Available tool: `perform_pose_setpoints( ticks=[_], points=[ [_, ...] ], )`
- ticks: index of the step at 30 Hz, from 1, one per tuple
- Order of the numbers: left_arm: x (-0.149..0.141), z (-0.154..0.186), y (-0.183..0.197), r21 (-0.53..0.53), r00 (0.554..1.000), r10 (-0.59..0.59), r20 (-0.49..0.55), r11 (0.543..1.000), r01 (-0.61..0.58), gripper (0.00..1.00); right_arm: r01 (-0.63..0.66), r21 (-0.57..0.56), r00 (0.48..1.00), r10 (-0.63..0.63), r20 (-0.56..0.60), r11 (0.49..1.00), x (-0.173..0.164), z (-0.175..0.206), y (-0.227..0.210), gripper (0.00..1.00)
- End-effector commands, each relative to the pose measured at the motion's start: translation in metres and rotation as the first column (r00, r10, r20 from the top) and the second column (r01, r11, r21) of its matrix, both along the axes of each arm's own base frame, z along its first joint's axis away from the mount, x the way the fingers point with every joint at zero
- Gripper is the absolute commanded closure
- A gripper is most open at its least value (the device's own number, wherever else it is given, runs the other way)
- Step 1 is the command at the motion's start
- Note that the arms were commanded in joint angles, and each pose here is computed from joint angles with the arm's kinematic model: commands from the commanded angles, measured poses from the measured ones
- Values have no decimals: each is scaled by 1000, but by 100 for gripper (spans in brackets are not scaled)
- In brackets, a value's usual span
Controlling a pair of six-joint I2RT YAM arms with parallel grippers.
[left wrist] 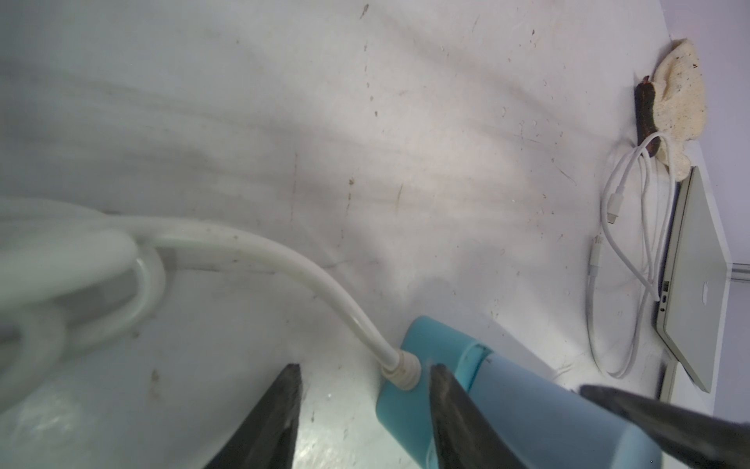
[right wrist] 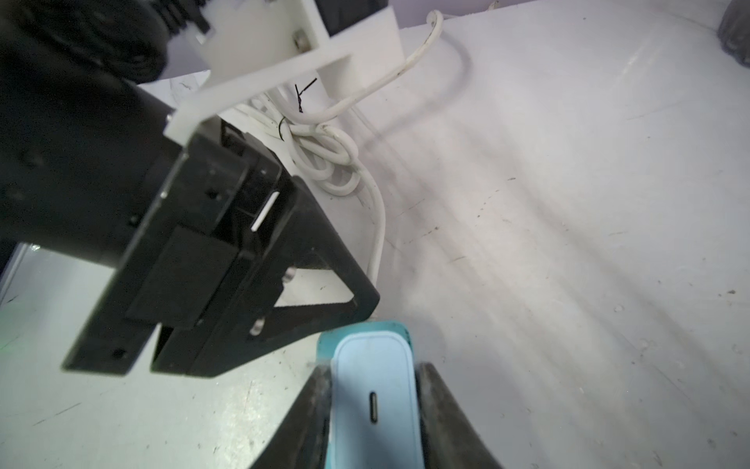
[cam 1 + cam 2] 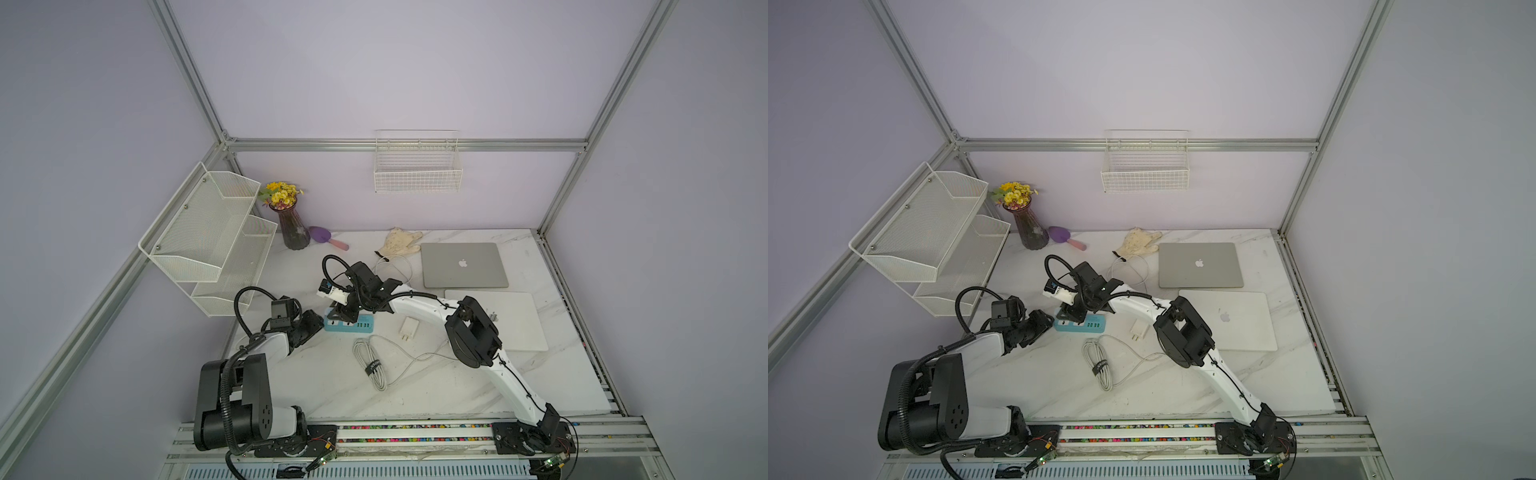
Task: Unplug the laptop charger
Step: Remove the plug from the socket.
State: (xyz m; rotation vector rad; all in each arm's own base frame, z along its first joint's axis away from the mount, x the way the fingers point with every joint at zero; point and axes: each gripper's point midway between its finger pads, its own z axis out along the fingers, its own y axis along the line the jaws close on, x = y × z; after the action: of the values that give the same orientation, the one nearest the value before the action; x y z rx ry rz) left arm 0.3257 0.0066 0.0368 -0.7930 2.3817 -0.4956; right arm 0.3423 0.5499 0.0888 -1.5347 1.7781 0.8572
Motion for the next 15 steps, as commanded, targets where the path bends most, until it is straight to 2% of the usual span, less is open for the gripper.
perform_pose_setpoints(
  ticks=[1, 2, 6, 11, 15],
  points=[
    [3, 4, -4, -4, 999, -34, 12, 999, 34, 47, -57, -9, 998, 57, -11, 998, -13, -6, 2, 72],
    [4, 6, -4, -6, 999, -38, 19, 999, 38, 48, -56, -5, 998, 56, -9, 998, -12, -4, 2, 80],
    [3, 15, -4, 20, 999, -39, 36, 999, 38, 43, -53, 11, 999, 53, -7, 999, -11, -1, 5, 99],
    [1, 16, -6, 38, 998, -62, 34, 997, 60, 42, -9, 58, 999, 6, 47, 998, -2, 10, 6, 100],
    [-2, -1, -15, -13, 995, -94, -20, 996, 94, 43, 24, 84, 996, -31, 85, 996, 4, 21, 4, 100]
  ],
)
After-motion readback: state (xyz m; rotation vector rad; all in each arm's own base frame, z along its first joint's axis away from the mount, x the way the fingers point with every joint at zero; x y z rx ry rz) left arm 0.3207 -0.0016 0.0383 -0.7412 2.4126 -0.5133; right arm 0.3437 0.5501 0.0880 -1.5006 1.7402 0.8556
